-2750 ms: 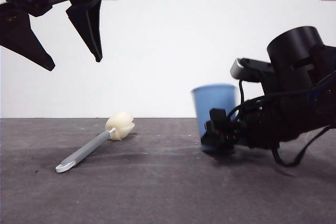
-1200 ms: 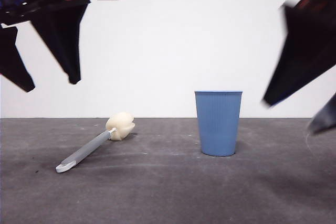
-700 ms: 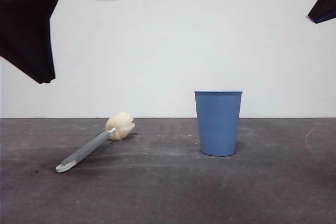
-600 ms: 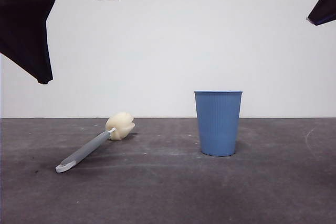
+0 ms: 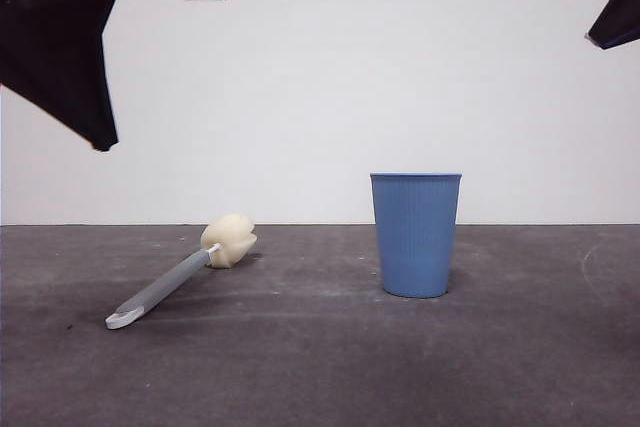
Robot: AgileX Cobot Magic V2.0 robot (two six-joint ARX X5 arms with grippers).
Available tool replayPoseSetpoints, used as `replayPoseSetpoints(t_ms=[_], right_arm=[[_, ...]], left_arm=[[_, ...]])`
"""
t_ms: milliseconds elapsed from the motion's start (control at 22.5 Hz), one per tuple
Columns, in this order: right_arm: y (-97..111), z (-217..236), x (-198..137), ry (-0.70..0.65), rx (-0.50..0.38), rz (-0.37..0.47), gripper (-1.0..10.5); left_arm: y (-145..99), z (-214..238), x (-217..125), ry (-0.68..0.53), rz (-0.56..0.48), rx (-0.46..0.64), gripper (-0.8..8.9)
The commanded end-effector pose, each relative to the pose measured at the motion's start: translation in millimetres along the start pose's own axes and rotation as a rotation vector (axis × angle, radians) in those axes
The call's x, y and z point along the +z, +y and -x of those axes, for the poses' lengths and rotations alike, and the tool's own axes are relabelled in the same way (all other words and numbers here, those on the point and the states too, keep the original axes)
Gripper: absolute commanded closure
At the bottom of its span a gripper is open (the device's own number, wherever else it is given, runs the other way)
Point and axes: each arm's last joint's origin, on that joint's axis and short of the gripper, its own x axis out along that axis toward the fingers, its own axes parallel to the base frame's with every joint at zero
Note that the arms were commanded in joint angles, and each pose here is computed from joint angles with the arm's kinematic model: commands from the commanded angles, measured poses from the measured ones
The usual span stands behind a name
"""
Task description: Pick up the cup brush,pick up the cup,insert the brush into the cup,clean the cup,put the cup brush back,put the cup back to the fixed position on the table
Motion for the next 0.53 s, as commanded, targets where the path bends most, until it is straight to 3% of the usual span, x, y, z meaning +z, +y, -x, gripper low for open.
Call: replayPoseSetpoints(t_ms=[44, 178, 311, 444, 533], right_arm=[[0.4, 0.3, 0.5, -0.005, -0.001, -0.003, 9.5], [0.4, 0.3, 0.5, -0.005, -0.001, -0.003, 9.5], [0.4, 0.3, 0.5, -0.004, 0.0, -0.003, 9.5], [0.3, 0.3, 0.5, -0.004, -0.001, -0.003, 9.5], [0.3, 0.3, 0.5, -0.004, -0.001, -0.003, 9.5]], left_arm=[[-2.3, -1.0, 1.2, -0.035, -0.024, -0.015, 8.17], [0.7, 15.6, 10.3, -0.219, -0.068, 0.066, 8.17], [2.9, 45.6, 35.5, -0.646, -0.184, 0.12, 8.17], [18.7, 67.6, 34.4, -1.028, -0.203, 0.164, 8.17], [35.6, 66.5, 12.4, -1.105, -0.175, 0.228, 8.17]])
